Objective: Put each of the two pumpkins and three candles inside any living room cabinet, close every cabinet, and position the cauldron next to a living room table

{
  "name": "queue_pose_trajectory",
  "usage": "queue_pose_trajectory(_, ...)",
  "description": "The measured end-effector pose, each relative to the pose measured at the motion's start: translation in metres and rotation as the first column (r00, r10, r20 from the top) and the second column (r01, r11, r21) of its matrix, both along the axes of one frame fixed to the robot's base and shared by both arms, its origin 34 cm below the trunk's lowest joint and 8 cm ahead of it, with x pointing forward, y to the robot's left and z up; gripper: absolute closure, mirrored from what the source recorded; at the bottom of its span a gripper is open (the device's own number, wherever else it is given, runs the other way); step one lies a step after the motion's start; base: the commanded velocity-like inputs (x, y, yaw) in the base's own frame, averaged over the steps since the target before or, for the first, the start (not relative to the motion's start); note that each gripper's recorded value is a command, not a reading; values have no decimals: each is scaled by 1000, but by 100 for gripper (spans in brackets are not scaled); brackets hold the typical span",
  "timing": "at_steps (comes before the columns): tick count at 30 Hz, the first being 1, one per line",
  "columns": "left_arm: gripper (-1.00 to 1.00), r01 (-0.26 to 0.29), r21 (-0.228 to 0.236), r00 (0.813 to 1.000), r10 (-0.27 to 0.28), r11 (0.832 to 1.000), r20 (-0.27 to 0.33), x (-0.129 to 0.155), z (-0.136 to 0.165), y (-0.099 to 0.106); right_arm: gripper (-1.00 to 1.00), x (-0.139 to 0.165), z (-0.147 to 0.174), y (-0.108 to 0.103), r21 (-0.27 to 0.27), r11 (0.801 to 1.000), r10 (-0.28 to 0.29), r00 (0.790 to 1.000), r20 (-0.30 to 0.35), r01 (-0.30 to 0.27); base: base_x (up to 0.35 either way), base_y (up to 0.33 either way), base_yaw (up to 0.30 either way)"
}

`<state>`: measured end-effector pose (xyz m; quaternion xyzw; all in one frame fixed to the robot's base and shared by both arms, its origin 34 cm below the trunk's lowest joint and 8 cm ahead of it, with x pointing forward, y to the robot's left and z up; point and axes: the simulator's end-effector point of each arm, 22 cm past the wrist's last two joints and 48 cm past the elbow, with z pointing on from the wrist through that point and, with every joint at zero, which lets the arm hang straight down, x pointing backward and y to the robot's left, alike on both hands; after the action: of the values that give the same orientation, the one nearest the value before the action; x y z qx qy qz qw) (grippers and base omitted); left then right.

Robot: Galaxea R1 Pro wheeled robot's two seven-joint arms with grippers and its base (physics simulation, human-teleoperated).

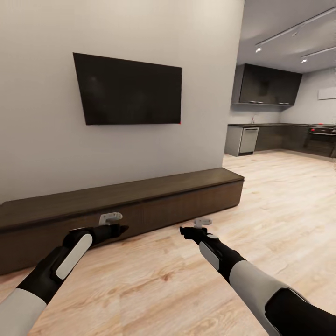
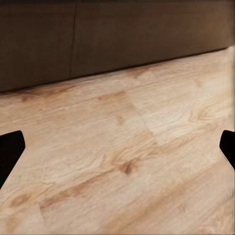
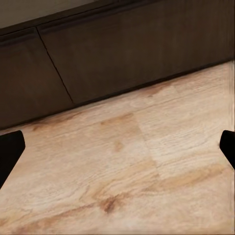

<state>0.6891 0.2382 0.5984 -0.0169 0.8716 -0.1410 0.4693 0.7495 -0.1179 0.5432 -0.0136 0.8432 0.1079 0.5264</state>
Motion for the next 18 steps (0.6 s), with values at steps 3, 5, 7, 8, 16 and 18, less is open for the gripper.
queue_pose_trajectory(3,-100,-2,-1,1000,2,1000,0,0,0,0,-100,0,0,0,0,1000,0,1000,1,0,0,-319,-9)
queue_pose_trajectory(5,-100,-3,-1,1000,3,1000,-1,0,0,1,-100,0,1,0,0,1000,0,1000,3,0,26,-319,-3)
queue_pose_trajectory(7,-100,-3,-1,1000,3,1000,-1,0,-1,1,-100,0,1,0,0,1000,0,1000,5,0,59,-319,-2)
queue_pose_trajectory(8,-100,-3,-2,1000,3,1000,-1,0,-1,1,-100,1,1,0,0,1000,0,1000,6,0,79,-319,-1)
queue_pose_trajectory(16,-100,-9,-6,1000,9,1000,0,0,1,3,-100,1,3,2,-4,1000,3,1000,13,-3,113,-311,140)
queue_pose_trajectory(18,-100,-10,-7,1000,10,1000,0,0,1,4,-100,0,4,2,-4,1000,3,1000,13,-3,197,-266,259)
